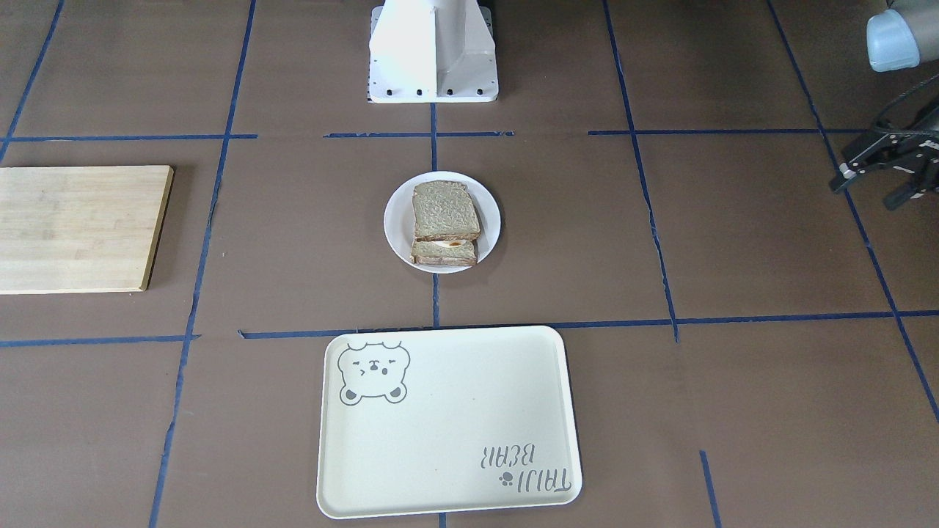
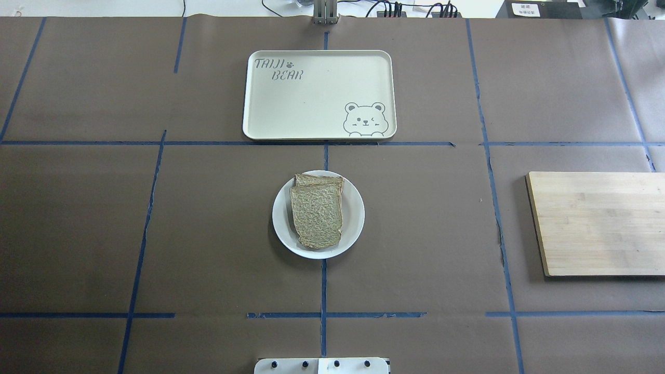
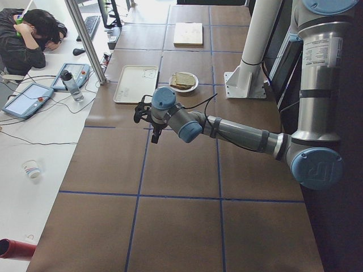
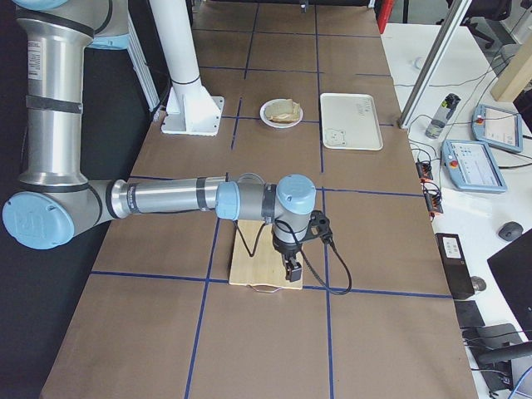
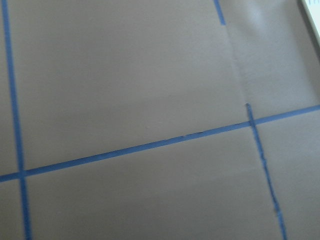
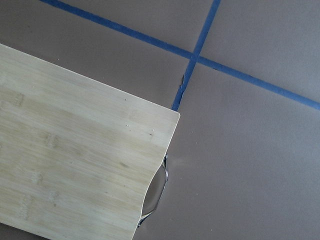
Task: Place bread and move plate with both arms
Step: 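Reach the left gripper to the rim of the white plate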
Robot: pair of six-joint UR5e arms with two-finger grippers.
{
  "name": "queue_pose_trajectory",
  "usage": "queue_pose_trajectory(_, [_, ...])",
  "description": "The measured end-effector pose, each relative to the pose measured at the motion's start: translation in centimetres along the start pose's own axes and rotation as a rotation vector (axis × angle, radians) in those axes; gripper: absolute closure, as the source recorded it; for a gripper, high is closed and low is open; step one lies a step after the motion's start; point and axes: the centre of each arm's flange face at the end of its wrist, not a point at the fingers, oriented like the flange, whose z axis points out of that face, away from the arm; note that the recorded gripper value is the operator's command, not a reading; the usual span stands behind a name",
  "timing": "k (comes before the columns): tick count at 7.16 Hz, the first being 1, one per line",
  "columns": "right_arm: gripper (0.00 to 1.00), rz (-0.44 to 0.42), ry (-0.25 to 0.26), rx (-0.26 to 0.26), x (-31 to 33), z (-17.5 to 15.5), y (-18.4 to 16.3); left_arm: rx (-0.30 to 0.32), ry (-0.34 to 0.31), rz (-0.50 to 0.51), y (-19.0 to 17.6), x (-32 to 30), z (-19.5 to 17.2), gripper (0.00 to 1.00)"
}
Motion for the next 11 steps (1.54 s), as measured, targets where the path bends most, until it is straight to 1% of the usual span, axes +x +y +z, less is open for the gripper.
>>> queue_pose_trajectory(1, [0.00, 0.033, -0.015, -0.002, 0.2, 0.3, 0.9, 0.001, 0.070, -0.082, 1.3, 3.6, 2.6, 0.00])
queue_pose_trajectory(2, [0.00, 0.051, -0.023, -0.001, 0.2, 0.4, 1.2, 0.011, 0.124, -0.155, 2.7, 7.2, 5.5, 0.00])
queue_pose_trajectory(4, [0.00, 0.059, -0.027, 0.002, 0.1, 0.4, 1.2, 0.052, 0.196, -0.263, 5.1, 15.3, 12.1, 0.00])
queue_pose_trajectory(5, [0.00, 0.060, -0.027, 0.002, 0.1, 0.4, 1.2, 0.066, 0.243, -0.315, 6.1, 19.1, 14.4, 0.00])
queue_pose_trajectory(6, [0.00, 0.060, -0.028, 0.003, 0.1, 0.3, 1.1, 0.075, 0.315, -0.358, 7.2, 21.9, 16.2, 0.00])
queue_pose_trajectory(7, [0.00, 0.060, -0.029, 0.003, 0.1, 0.3, 1.1, 0.080, 0.407, -0.384, 8.4, 23.4, 18.4, 0.00])
queue_pose_trajectory(8, [0.00, 0.060, -0.030, 0.004, 0.1, 0.3, 1.1, 0.079, 0.483, -0.389, 9.2, 24.5, 20.6, 0.00])
queue_pose_trajectory(9, [0.00, 0.059, -0.030, 0.004, 0.1, 0.3, 1.1, 0.070, 0.530, -0.386, 9.8, 26.3, 22.9, 0.00])
queue_pose_trajectory(11, [0.00, 0.059, -0.030, 0.004, 0.1, 0.3, 1.1, 0.045, 0.564, -0.381, 11.8, 29.7, 26.3, 0.00])
